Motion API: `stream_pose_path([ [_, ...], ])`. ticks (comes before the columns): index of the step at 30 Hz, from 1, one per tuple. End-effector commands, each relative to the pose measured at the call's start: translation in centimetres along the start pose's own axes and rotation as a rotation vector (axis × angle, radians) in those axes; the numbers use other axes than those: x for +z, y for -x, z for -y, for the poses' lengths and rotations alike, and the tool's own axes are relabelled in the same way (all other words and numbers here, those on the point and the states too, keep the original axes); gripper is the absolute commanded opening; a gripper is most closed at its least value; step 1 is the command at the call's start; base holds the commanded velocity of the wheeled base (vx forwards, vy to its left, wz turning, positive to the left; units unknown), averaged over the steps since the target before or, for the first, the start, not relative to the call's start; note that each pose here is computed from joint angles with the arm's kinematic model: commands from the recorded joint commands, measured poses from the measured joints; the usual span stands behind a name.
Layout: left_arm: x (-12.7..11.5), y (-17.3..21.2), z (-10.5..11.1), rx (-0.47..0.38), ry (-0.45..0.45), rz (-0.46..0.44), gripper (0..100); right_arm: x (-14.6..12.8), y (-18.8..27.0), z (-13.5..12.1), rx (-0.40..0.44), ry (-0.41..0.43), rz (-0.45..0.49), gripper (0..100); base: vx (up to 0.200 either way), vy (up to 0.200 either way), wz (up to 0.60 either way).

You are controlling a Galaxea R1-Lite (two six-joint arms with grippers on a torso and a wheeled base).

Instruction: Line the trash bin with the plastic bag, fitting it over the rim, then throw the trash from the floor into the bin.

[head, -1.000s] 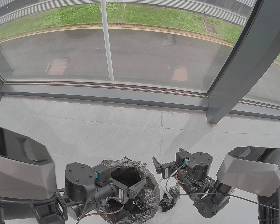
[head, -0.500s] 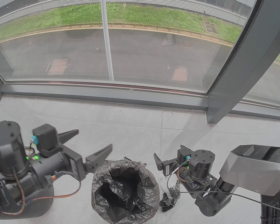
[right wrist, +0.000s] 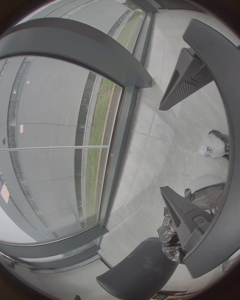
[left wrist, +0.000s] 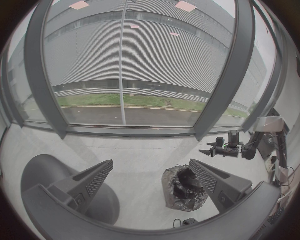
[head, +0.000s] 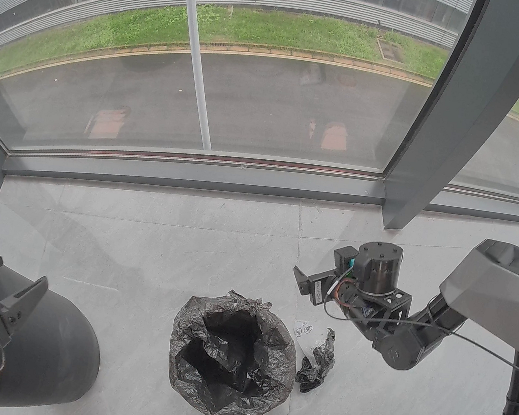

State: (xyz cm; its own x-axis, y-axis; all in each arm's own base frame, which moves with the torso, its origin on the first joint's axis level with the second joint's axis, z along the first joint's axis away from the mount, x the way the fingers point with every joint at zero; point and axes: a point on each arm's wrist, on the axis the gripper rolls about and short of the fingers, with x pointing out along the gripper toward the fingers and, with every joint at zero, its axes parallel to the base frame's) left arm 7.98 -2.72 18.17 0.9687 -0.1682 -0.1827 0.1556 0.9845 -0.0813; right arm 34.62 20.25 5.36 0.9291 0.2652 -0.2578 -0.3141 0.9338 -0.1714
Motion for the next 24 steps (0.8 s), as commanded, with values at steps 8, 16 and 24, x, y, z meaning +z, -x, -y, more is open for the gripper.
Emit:
stream_pose_path([
  [8, -6.8, 7.1, -2.4, 0.393, 0.055, 0.109, 100, 13.8, 3.9, 3.0, -0.203, -0.079, 0.099, 100, 0.0, 0.0, 0.0],
  [16, -11.4, 8.2, -2.5, 0.4, -0.032, 0.191, 100, 15.8, 4.8, 2.2, -0.194, -0.104, 0.257, 100, 0.0, 0.0, 0.0],
  [24, -11.7, 8.7, -2.5, 0.423, -0.04, 0.255, 100, 16.5, 5.3, 0.3, -0.152, -0.079, 0.284, 100, 0.0, 0.0, 0.0],
])
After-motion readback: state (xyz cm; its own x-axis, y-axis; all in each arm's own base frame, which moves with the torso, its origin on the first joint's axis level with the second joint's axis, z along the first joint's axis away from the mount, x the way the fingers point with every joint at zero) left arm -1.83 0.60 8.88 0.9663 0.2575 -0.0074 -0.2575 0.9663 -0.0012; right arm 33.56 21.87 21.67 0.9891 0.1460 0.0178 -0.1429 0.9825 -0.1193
